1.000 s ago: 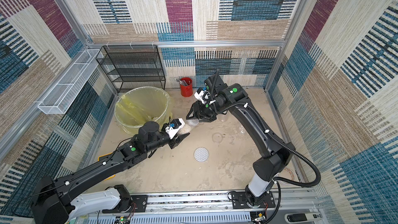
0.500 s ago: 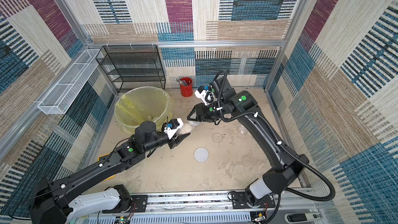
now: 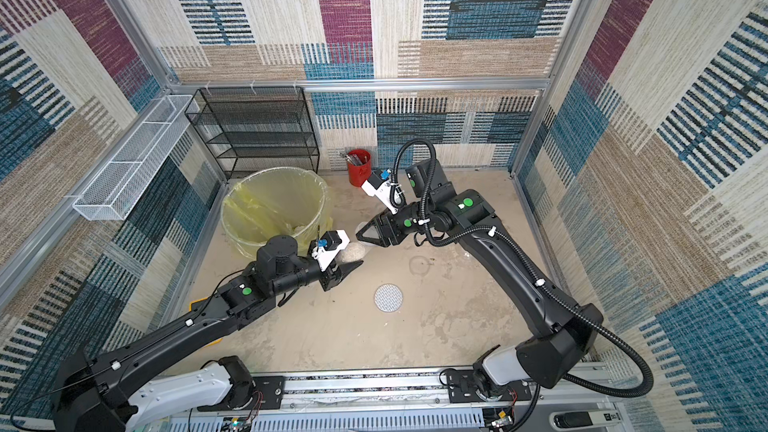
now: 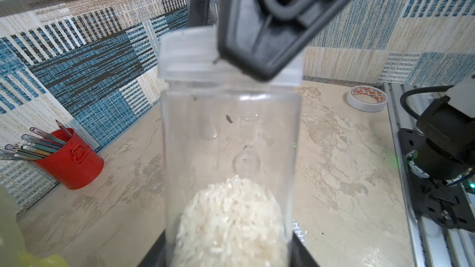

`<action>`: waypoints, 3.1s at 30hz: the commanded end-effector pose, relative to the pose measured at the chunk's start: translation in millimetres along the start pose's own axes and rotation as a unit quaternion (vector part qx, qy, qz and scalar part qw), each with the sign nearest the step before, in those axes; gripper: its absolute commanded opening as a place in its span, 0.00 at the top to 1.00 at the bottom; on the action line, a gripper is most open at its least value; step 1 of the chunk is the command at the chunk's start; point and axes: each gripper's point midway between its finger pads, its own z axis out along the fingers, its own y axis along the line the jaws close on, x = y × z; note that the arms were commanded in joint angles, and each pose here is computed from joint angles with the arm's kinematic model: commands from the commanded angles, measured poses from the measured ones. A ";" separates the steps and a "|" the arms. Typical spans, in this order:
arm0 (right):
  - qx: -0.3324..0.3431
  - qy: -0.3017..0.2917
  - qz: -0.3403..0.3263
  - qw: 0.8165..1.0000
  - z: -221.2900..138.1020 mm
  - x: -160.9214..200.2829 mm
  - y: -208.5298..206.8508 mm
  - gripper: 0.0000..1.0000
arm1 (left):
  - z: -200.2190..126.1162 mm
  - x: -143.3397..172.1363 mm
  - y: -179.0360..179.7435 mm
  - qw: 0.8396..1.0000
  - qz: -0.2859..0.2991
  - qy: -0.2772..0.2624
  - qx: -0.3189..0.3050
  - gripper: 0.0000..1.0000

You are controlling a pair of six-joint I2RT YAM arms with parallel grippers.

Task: Empty moldy rice from jars
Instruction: Unscrew the lid from the jar.

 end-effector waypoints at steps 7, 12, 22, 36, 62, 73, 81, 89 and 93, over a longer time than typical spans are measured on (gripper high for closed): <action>-0.017 0.018 -0.168 0.985 5.8 5.2 -0.7 0.49 | -4.3 -17.0 -7.2 0.999 0.002 -0.036 0.024 0.95; 0.000 0.048 -0.214 0.976 9.0 16.6 -12.1 0.44 | -4.7 -19.5 -7.5 0.999 -0.004 -0.039 0.031 0.95; 0.005 0.017 -0.321 0.947 -1.9 12.6 -2.4 0.41 | -10.3 -18.8 -7.5 0.999 -0.001 -0.038 0.029 0.97; 0.050 -0.019 -0.338 0.940 -9.4 3.9 -8.4 0.24 | -9.9 -15.4 -5.2 0.999 -0.001 -0.034 0.023 0.98; 0.087 -0.260 -0.018 0.962 -110.5 -34.0 36.5 0.13 | -14.1 -23.9 12.7 0.998 0.013 -0.057 -0.032 0.99; 0.029 -0.055 0.317 0.946 -52.4 -13.4 15.0 0.26 | -8.7 -21.1 16.3 0.997 0.034 -0.049 -0.040 0.99; 0.032 -0.031 0.335 0.941 -42.0 -24.2 6.3 0.26 | -6.7 -19.2 15.2 0.998 0.032 -0.049 -0.037 1.00; 0.040 0.011 0.339 0.940 -26.0 -20.0 -5.7 0.24 | -5.9 -18.8 16.2 0.998 0.035 -0.047 -0.039 1.00; 0.040 0.029 0.335 0.941 -20.4 -24.6 -7.1 0.25 | -1.9 -16.7 16.9 0.998 0.036 -0.042 -0.038 1.00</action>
